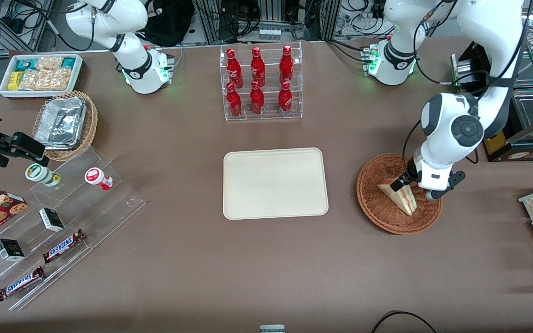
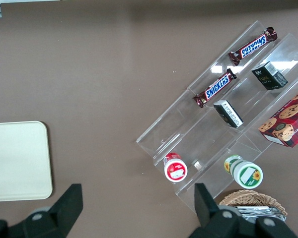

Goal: Place sandwich from basket to tray
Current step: 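Close the left gripper on the sandwich and lift it from the basket, then carry the held sandwich over the cream tray and lower it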

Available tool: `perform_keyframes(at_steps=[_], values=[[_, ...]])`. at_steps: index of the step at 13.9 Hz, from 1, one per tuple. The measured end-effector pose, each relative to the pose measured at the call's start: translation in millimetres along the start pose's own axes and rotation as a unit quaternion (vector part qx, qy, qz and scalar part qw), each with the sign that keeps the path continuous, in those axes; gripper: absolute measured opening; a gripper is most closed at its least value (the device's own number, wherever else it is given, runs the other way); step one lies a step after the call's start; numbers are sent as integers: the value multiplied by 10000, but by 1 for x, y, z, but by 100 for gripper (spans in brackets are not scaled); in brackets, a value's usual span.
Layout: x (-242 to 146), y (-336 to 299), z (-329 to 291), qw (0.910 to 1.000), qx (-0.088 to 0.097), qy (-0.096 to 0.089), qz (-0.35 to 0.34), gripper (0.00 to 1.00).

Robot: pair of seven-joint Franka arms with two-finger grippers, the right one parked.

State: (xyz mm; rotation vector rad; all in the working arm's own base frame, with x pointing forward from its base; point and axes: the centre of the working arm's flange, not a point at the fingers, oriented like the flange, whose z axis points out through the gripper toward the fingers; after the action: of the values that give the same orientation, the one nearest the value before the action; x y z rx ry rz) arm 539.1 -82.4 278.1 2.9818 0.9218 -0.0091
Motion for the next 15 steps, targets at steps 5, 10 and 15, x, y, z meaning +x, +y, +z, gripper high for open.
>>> perform_keyframes(at_steps=[5, 10, 15], values=[[1, 3, 28, 10000, -69, -46, -20, 96], [11, 11, 12, 9997, -210, 111, -23, 42], [27, 25, -77, 9997, 217, -148, -21, 18]])
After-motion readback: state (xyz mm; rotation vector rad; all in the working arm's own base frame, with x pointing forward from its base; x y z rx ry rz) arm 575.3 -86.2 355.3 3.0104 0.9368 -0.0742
